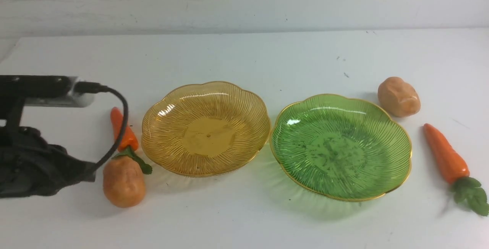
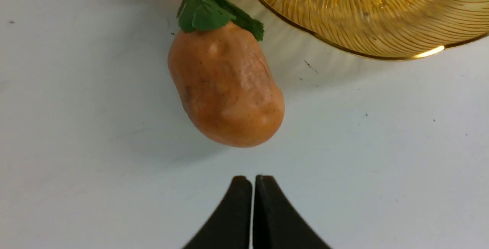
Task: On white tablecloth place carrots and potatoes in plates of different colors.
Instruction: 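Put the potatoes from the left side into the left plate with the left gripper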
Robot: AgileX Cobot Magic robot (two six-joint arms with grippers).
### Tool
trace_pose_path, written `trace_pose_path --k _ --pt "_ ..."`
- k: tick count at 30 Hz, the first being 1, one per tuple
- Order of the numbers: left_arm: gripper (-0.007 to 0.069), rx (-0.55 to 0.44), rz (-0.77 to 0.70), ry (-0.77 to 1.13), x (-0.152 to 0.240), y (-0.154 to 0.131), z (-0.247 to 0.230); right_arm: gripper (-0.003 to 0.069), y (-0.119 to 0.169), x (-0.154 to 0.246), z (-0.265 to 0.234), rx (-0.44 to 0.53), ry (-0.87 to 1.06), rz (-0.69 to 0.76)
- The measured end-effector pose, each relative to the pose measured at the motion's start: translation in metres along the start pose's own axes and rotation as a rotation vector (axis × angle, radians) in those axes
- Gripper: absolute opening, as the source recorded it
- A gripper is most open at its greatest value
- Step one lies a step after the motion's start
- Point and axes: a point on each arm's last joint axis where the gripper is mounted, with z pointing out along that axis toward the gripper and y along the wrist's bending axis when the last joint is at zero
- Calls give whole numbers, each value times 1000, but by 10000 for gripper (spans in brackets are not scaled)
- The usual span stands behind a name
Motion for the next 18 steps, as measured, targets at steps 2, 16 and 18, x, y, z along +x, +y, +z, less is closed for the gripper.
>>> trace_pose_path --k 2,16,18 --pt "-3 0 -6 26 -7 1 9 -15 0 5 0 9 63 -9" --pt "470 -34 -107 84 -27 14 82 -15 94 -31 30 -45 705 -449" --pt "600 -41 -124 106 -27 16 99 -15 95 -30 31 -50 714 -439"
